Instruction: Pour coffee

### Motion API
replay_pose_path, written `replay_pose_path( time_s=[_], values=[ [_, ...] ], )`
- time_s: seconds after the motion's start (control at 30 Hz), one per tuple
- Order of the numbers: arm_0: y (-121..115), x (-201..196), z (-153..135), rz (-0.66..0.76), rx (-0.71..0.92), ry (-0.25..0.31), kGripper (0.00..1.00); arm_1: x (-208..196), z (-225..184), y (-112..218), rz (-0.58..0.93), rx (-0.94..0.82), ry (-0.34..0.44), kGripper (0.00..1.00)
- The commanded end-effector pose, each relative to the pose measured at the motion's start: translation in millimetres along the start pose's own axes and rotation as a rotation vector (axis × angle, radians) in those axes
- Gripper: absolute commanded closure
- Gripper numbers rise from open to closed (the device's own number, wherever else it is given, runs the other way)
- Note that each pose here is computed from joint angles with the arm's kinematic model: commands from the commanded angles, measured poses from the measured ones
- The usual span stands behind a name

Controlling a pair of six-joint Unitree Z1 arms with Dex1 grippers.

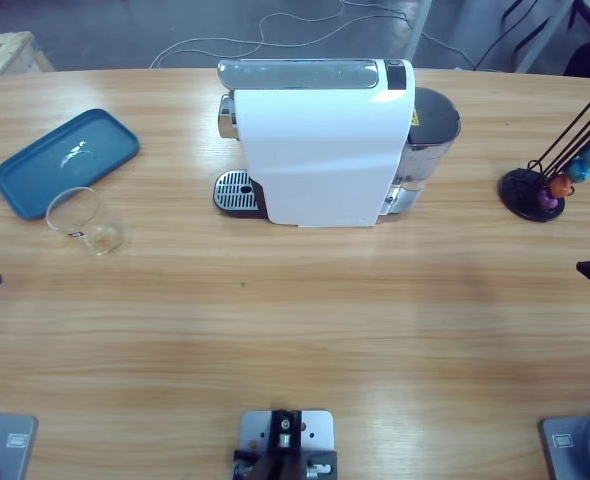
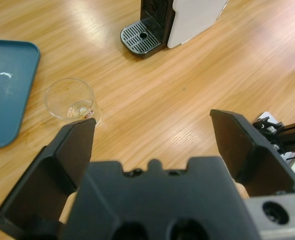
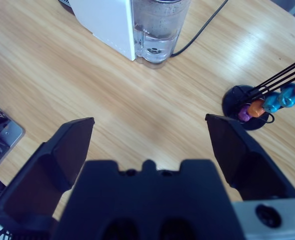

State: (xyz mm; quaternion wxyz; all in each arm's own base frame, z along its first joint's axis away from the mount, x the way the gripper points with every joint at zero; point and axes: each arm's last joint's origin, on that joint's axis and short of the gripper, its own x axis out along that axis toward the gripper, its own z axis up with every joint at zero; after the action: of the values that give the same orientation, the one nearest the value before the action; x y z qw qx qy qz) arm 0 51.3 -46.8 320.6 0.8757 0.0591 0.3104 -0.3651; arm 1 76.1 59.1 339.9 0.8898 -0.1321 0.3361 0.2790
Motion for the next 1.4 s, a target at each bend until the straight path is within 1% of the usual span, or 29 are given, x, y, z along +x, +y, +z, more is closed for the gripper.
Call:
replay_pose_path(
  time_s=[0.03,0.27,0.33,0.37,0.43,0.53,0.6,0.67,0.73,0.8,0.87,0.9,0.97,1.13,1.27,1.3,1.33,1.37,1.4],
  values=[
    [-1,5,-10,-0.042,0.016,-0.003,0.004,11,-4,0,0.007,-0.007,0.046,0.0],
    [-1,5,-10,-0.043,0.015,-0.003,0.004,11,-5,0,0.005,-0.008,0.04,0.0],
    [0,9,-7,-0.03,0.0,0.013,0.004,7,-6,0,0.001,0.005,0.032,0.0],
    [1,13,-1,-0.023,-0.024,0.025,0.004,5,-6,0,-0.001,0.008,0.029,0.0],
    [2,22,23,-0.029,-0.085,0.008,0.004,3,-6,-1,-0.004,0.012,0.027,0.0],
    [4,42,73,-0.062,-0.219,-0.031,0.004,4,-6,-1,-0.004,0.012,0.031,0.0],
    [8,60,105,-0.097,-0.323,-0.046,0.004,3,-6,-1,-0.003,0.013,0.027,0.0],
    [14,84,139,-0.143,-0.404,-0.048,0.004,2,-7,-1,-0.002,0.013,0.022,0.0],
    [21,106,163,-0.164,-0.484,-0.045,0.004,1,-7,-1,-0.001,0.013,0.021,0.0],
    [27,129,182,-0.204,-0.541,-0.022,0.019,1,-7,-1,0.0,0.013,0.021,0.0],
    [31,149,195,-0.228,-0.567,0.001,0.023,2,-8,-1,0.0,0.014,0.02,0.0],
    [33,159,199,-0.245,-0.571,0.016,0.023,2,-8,-1,0.0,0.013,0.018,0.0],
    [36,179,201,-0.282,-0.594,0.064,0.023,2,-8,-1,-0.002,0.013,0.016,0.0],
    [42,206,185,-0.26,-0.679,0.155,0.031,0,-10,-1,-0.003,0.014,0.01,0.0],
    [51,223,179,-0.232,-0.762,0.191,0.041,0,-10,-1,-0.004,0.014,0.01,0.0],
    [51,226,179,-0.238,-0.773,0.193,0.069,0,-10,-1,-0.005,0.014,0.009,0.0],
    [52,231,179,-0.246,-0.788,0.196,0.13,0,-10,-1,-0.005,0.014,0.009,0.002],
    [53,236,179,-0.263,-0.796,0.203,0.161,0,-10,-1,-0.005,0.014,0.009,0.004],
    [53,239,178,-0.279,-0.8,0.211,0.161,0,-10,-1,-0.006,0.014,0.008,0.004]
  ],
)
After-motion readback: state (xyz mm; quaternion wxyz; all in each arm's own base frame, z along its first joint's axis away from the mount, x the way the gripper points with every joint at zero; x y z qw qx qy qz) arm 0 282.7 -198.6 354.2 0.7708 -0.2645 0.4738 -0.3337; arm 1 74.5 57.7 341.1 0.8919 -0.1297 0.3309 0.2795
